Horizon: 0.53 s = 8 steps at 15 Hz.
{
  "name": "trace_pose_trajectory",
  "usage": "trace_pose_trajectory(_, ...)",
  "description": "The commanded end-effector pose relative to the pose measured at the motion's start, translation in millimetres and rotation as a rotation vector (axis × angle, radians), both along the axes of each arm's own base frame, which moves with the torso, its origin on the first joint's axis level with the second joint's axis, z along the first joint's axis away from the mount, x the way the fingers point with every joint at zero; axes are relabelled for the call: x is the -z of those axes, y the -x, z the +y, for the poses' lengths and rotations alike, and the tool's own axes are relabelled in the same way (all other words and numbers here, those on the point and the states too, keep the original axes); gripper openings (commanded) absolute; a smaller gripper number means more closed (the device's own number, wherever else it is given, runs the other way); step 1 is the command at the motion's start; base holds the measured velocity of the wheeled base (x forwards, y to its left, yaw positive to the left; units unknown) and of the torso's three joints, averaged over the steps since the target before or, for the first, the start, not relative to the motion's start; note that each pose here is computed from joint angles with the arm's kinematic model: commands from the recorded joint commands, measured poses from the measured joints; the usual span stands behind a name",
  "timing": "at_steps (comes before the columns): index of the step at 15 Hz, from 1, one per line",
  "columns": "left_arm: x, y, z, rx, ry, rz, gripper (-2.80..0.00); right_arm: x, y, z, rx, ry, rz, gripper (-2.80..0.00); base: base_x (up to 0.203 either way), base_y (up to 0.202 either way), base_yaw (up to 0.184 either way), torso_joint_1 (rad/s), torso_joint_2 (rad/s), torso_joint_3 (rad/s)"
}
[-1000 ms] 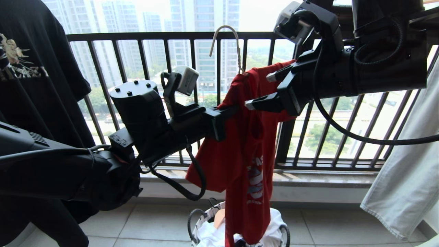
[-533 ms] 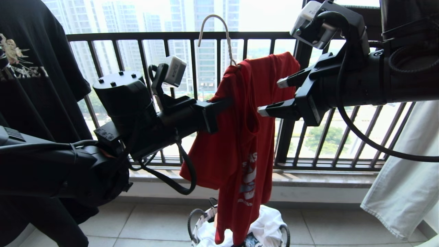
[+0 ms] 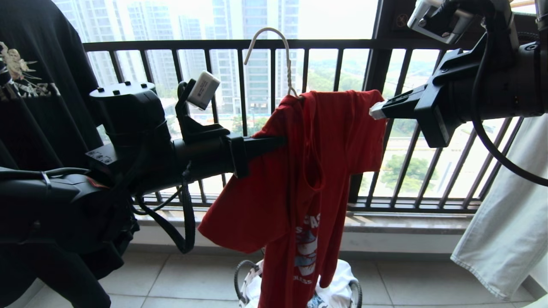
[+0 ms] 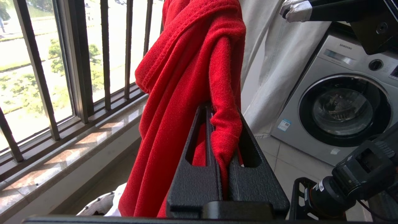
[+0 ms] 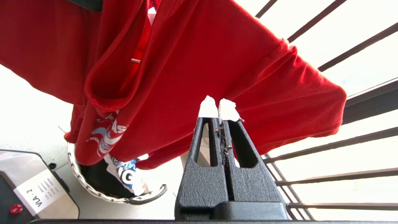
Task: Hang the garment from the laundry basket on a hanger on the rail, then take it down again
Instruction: Hang the clothes rack on the clothesline
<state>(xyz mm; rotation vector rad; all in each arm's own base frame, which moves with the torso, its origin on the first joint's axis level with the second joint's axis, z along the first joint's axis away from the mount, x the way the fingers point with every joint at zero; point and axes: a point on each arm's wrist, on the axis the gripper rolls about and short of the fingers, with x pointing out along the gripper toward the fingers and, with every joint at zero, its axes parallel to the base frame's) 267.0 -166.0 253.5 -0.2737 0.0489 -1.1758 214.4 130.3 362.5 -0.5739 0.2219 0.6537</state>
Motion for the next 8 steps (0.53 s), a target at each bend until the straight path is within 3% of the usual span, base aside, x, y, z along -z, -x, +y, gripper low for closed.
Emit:
trace_pose_trajectory(1, 2.4, 2.6, 7.6, 0.064, -0.011, 0.002, -2.8, -9.5, 2.6, -2.4, -0.007, 0.018, -0.015, -2.8, 0.0, 0.0, 0.0, 0.0, 0.0, 0.0)
trace_pose_trajectory(7, 14.4, -4.1, 17.8, 0.176, -0.033, 0.058, -2.8, -20.1, 3.9, -1.6, -0.048, 0.092, 0.038, -2.8, 0.0, 0.0, 0.0, 0.0, 0.0, 0.0)
trace_pose_trajectory(8, 15.0, -5.7, 24.1, 0.244, -0.042, 0.057, -2.8, -16.1, 3.3, -0.9, -0.062, 0.132, 0.055, -0.66, 0.0, 0.0, 0.0, 0.0, 0.0, 0.0)
